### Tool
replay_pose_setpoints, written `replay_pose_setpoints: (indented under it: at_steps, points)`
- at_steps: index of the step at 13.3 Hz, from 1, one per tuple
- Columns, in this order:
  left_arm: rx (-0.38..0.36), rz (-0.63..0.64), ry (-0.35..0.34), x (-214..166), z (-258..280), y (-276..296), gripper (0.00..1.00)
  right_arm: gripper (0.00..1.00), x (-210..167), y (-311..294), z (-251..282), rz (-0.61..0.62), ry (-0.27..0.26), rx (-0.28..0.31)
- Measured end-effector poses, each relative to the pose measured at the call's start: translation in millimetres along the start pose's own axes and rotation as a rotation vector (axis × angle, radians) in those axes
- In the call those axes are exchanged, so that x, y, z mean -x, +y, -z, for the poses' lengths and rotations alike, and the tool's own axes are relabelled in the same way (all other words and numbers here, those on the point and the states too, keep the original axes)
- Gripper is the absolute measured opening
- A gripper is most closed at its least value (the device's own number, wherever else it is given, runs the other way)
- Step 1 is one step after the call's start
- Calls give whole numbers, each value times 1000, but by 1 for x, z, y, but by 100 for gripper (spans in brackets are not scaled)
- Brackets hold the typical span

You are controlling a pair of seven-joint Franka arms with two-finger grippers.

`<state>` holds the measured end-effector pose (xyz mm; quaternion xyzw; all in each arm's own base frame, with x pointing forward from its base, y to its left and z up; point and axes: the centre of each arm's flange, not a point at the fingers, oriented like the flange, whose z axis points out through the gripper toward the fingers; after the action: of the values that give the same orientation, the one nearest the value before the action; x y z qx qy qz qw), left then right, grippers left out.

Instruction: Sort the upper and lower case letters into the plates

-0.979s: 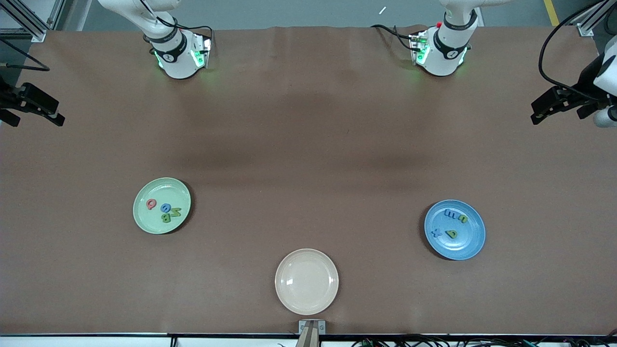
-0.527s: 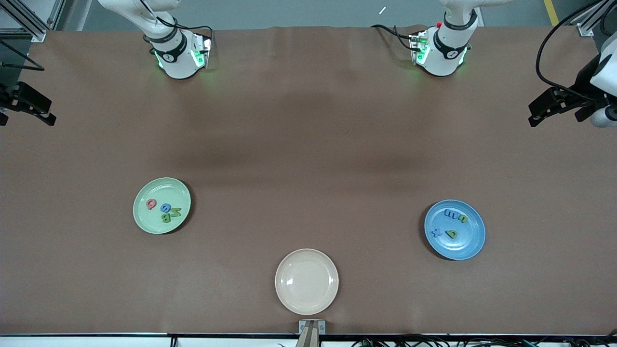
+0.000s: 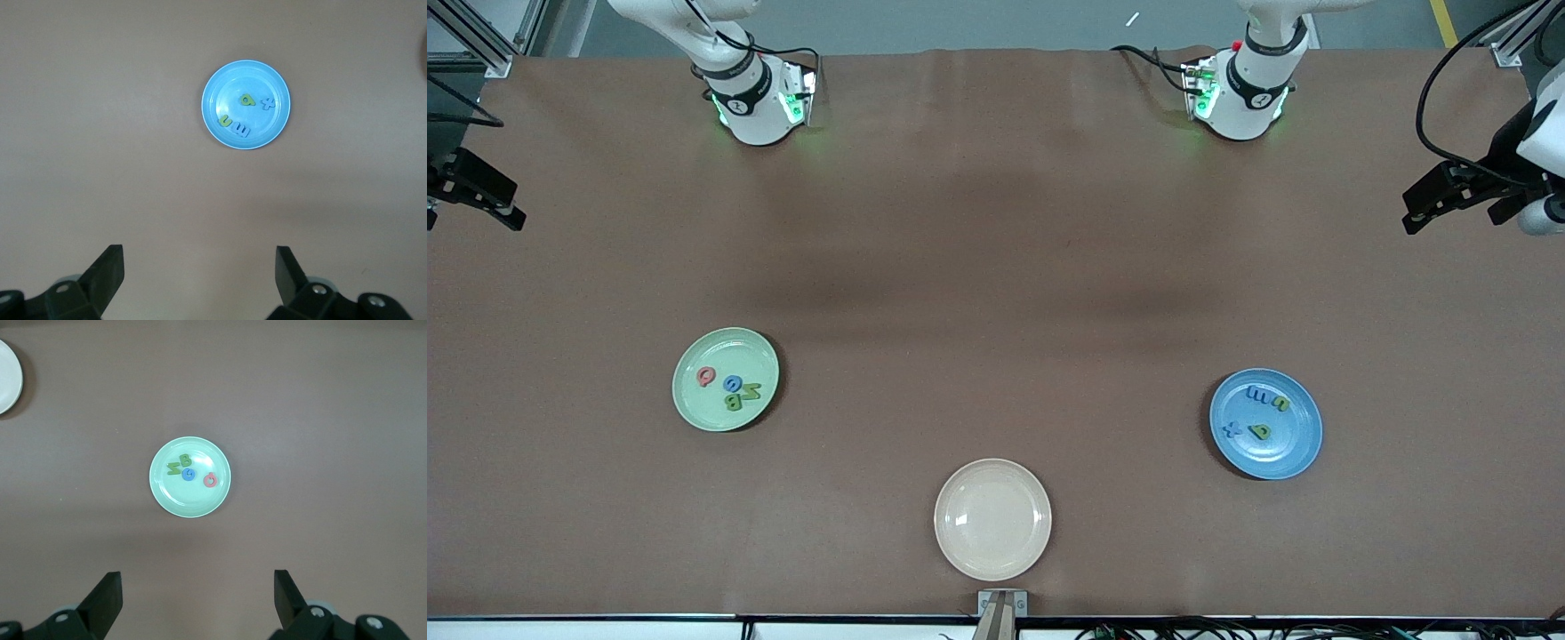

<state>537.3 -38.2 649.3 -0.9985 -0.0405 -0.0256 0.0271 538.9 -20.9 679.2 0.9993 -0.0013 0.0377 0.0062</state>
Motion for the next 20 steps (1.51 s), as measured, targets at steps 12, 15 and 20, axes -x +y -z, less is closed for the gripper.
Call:
replay_pose_setpoints:
  at_steps: [12,15,20]
  points:
    - [-1,5,-6,1,0,-2,100,100,2,7,-3,-19,-26,-38]
    - [-2,7,0,5,6,-4,100,100,2,6,-4,-16,-27,-32]
    - [-4,19,-10,5,3,-11,100,100,2,6,-4,-15,-28,-30]
